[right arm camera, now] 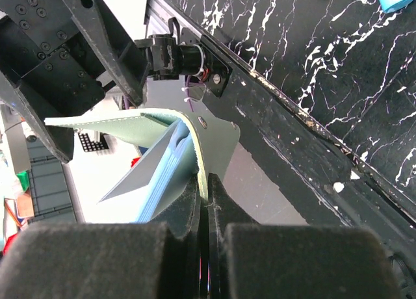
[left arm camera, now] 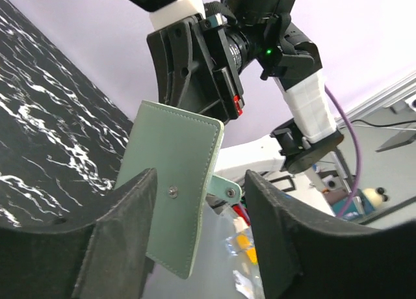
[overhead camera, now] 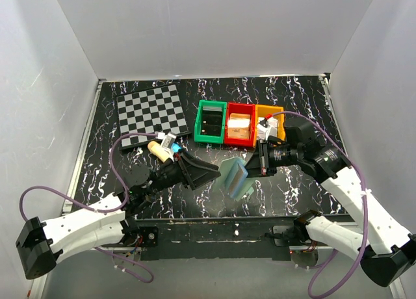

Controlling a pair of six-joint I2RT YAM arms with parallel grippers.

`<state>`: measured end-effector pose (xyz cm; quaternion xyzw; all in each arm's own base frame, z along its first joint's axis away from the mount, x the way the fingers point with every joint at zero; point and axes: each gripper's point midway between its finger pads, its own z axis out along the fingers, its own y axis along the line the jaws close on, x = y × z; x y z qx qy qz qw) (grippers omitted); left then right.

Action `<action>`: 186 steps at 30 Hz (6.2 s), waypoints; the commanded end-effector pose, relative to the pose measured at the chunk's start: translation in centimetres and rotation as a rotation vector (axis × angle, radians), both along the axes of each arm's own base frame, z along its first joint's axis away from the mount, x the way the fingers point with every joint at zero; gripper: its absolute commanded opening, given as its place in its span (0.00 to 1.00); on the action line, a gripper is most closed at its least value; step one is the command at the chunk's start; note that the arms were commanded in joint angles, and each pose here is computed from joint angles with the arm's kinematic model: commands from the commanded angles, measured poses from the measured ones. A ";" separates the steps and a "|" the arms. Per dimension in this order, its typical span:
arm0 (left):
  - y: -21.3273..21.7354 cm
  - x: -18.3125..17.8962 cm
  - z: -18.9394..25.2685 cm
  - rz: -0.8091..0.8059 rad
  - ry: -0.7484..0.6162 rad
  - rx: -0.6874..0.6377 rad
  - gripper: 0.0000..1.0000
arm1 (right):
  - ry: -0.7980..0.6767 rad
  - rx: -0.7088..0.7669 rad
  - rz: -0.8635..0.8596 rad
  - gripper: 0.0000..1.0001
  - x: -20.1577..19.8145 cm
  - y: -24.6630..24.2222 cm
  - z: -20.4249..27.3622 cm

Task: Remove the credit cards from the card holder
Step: Open the card holder at the center of the board.

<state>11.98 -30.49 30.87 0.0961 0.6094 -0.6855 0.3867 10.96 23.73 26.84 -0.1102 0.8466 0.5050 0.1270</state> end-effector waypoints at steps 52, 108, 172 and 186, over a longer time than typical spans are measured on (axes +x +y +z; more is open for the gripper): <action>-4.5 0.5 -2.7 0.065 -0.163 0.410 0.64 | 0.032 -0.055 -0.015 0.01 0.4 -0.2 0.5; -4.0 0.6 -4.5 0.093 -0.174 0.441 0.00 | 0.019 -0.024 0.046 0.01 -0.6 -0.2 0.9; -1.5 0.2 2.8 0.086 -0.207 0.613 0.00 | -0.382 -0.108 -0.003 0.73 2.6 -2.8 8.7; -1.5 -2.9 6.2 -0.054 -0.255 0.477 0.00 | -0.458 -0.127 0.084 0.71 1.9 -3.0 6.5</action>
